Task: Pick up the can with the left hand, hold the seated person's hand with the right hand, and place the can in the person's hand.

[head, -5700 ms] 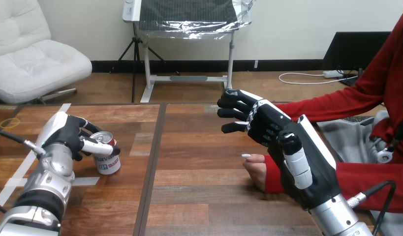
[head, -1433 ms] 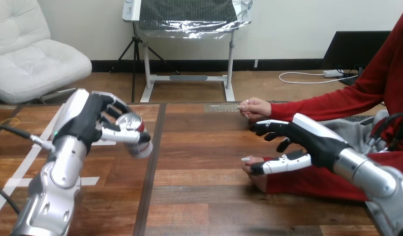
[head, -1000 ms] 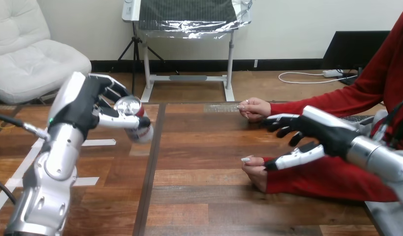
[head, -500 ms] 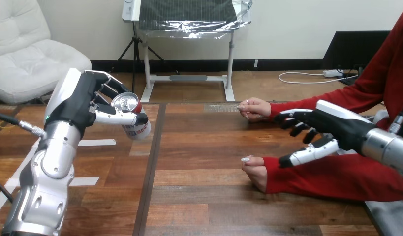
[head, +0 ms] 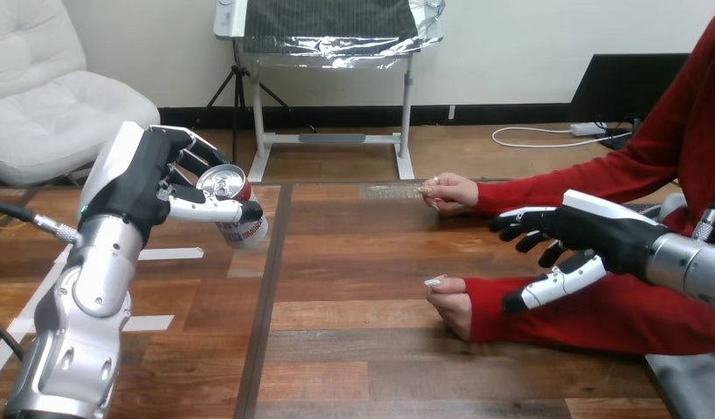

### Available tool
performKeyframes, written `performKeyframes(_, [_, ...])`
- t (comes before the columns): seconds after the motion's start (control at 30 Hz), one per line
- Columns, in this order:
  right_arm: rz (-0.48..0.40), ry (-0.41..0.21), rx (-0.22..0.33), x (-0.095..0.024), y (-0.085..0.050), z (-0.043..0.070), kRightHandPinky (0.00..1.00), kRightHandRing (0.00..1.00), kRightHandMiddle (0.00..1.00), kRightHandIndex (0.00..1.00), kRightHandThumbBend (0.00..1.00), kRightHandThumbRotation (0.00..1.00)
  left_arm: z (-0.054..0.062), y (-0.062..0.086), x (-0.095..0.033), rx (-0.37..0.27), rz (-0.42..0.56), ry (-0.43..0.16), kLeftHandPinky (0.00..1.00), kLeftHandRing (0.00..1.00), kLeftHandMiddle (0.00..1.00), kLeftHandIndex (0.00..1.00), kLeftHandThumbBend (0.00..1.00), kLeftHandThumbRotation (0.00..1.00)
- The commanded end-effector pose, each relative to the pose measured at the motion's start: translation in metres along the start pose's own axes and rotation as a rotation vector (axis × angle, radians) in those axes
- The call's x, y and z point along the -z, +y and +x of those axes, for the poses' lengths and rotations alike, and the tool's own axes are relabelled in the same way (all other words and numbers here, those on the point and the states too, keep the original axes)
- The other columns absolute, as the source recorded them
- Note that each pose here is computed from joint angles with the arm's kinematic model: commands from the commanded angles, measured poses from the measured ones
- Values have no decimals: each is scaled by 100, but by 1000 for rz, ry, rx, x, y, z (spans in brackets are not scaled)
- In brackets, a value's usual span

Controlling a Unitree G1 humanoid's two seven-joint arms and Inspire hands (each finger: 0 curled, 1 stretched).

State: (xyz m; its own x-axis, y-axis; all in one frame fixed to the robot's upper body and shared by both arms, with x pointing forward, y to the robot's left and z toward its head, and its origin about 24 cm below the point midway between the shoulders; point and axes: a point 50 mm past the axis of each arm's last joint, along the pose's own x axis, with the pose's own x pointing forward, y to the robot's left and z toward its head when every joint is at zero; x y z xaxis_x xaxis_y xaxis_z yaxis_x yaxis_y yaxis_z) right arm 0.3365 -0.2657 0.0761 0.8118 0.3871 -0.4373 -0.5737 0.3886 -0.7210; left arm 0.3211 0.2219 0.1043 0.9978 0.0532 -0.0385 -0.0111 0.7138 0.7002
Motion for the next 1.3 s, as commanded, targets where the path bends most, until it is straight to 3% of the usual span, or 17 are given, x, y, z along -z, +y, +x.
performKeyframes(0.0, [-47, -41, 79, -15, -35, -7, 72, 84, 88, 88, 100, 36, 8, 25, -29, -85, 6, -101, 31, 35, 41, 44, 74, 0])
performKeyframes(0.5, [-61, -15, 9, -14, -30, -6, 78, 88, 90, 88, 100, 32, 7, 26, -29, -87, 4, -104, 31, 35, 41, 44, 73, 0])
performKeyframes(1.27, [-44, -1, -18, -11, -14, 2, 79, 86, 87, 85, 100, 27, 7, 30, -28, -93, -17, -102, 31, 35, 41, 44, 74, 0])
